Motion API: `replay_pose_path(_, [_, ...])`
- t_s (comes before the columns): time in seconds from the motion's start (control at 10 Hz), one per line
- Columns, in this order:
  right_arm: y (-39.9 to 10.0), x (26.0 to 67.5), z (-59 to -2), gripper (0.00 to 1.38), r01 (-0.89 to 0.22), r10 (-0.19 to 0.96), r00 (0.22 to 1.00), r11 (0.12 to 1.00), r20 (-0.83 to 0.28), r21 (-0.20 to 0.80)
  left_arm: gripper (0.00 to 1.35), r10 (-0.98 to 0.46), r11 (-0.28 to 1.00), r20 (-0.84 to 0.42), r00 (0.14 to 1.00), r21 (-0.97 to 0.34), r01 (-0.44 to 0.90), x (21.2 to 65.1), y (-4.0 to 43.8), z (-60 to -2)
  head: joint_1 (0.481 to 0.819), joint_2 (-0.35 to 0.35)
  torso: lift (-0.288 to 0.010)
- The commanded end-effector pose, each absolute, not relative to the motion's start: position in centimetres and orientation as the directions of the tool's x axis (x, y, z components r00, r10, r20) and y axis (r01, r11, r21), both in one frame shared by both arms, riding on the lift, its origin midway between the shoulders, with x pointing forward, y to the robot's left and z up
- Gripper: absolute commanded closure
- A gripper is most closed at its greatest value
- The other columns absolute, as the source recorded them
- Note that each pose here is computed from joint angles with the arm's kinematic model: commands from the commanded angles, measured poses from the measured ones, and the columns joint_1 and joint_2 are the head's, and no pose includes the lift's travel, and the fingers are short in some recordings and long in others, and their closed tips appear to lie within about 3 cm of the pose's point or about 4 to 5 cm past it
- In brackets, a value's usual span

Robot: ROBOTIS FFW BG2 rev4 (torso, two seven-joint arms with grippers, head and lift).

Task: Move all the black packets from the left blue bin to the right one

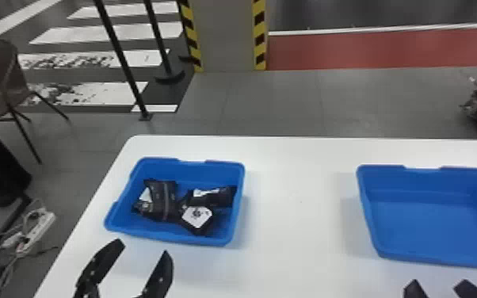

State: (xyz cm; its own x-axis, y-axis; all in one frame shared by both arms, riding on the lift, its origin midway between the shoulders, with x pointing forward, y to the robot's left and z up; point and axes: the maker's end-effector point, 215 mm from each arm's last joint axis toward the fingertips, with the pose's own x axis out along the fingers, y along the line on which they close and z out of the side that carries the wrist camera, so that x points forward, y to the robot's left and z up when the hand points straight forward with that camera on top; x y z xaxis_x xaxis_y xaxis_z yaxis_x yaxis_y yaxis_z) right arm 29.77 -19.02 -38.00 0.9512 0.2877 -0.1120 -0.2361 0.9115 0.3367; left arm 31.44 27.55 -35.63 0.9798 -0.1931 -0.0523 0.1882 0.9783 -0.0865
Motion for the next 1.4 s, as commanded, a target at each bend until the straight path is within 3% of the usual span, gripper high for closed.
replay_pose_path(0.0, [-19.1, 29.7, -38.0, 0.29, -0.235, 0.287, 0.951, 0.912, -0.113, 0.336, 0.17, -0.191, 0.979, -0.056, 0.98, -0.089, 0.186, 31.3, 27.6, -35.8, 0.695, 0.164, -0.11])
replay_pose_path(0.9, [-19.1, 29.6, -38.5, 0.29, -0.231, 0.288, 0.95, 0.909, -0.12, 0.346, 0.17, -0.178, 0.982, -0.103, 0.979, -0.081, 0.17, 32.7, 28.8, -36.8, 0.695, 0.166, -0.11])
replay_pose_path(1.3, [-19.1, 29.3, -38.7, 0.29, -0.229, 0.289, 0.949, 0.907, -0.125, 0.353, 0.17, -0.158, 0.986, -0.232, 0.96, -0.081, 0.143, 35.6, 30.6, -39.8, 0.695, 0.192, -0.11])
